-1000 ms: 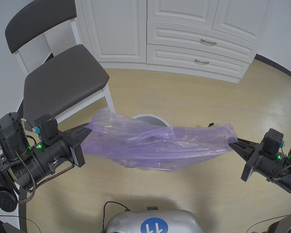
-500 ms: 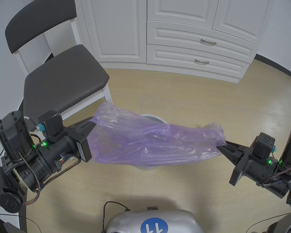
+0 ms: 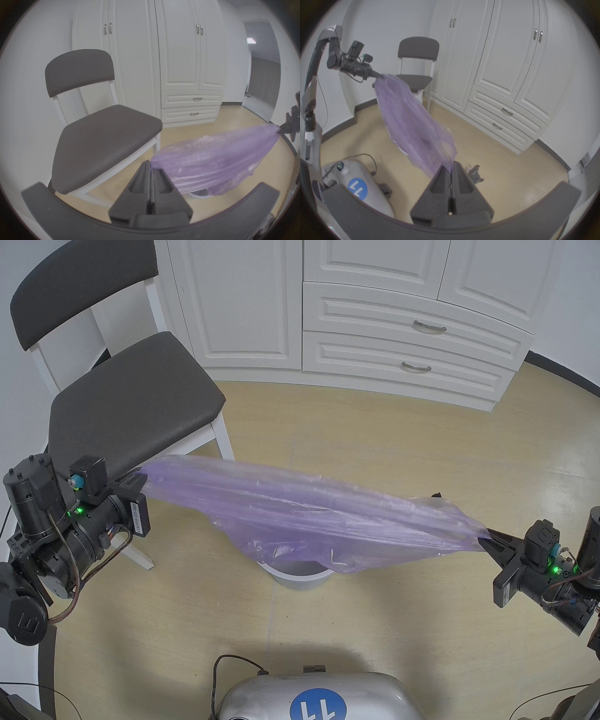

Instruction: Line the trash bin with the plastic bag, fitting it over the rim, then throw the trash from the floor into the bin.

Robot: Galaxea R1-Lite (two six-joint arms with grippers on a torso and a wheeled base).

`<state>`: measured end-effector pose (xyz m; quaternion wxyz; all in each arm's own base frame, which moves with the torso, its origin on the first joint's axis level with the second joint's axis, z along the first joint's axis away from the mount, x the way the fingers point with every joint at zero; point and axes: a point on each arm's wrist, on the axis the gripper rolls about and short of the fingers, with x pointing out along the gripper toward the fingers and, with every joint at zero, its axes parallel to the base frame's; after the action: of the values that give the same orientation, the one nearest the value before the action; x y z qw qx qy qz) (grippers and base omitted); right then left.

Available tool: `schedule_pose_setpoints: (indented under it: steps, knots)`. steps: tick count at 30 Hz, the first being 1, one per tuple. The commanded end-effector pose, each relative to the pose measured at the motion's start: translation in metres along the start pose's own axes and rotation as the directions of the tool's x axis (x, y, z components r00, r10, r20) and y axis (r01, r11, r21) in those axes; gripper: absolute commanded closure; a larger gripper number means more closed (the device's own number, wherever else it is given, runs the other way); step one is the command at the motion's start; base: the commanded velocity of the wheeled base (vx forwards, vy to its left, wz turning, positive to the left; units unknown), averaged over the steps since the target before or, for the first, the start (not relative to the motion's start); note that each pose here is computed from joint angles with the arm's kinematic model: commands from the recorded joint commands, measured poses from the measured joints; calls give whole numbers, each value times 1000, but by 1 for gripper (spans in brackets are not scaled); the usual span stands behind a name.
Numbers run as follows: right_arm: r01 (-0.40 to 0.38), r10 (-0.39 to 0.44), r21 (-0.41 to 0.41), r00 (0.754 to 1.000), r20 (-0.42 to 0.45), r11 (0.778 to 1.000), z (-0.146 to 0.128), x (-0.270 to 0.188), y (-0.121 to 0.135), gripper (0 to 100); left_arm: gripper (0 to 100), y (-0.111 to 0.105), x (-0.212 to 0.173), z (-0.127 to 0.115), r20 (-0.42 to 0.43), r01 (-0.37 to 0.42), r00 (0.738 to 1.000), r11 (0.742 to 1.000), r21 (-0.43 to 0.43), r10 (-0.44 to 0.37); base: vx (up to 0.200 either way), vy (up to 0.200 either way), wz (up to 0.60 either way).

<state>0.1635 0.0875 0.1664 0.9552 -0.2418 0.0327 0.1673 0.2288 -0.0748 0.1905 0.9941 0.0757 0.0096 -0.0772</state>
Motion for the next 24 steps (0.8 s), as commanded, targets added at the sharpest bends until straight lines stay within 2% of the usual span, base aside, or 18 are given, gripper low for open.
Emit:
schedule_pose_setpoints:
  steps: [1, 10, 15, 21, 24]
  knots:
    - [28, -29, -23, 998, -58, 999, -10, 6, -5, 100, 100, -1, 11, -12, -56, -35, 998, 999, 29, 36, 0, 0, 0]
    - [52, -56, -40, 993, -106, 998, -17, 15, -9, 100, 100, -4, 20, -17, -82, -71, 994, 997, 40, 75, 0, 0, 0]
    - [101, -106, -51, 987, -124, 994, -18, 15, -13, 100, 100, -2, 20, -17, -84, -99, 991, 994, 42, 102, 0, 0, 0]
    - [116, -120, -41, 987, -107, 992, -13, 19, -15, 100, 100, -2, 22, -16, -78, -98, 992, 994, 40, 101, 0, 0, 0]
    - [118, -119, -27, 991, -63, 993, -8, 19, -15, 100, 100, -9, 31, -16, -38, -84, 996, 996, 27, 85, 0, 0, 0]
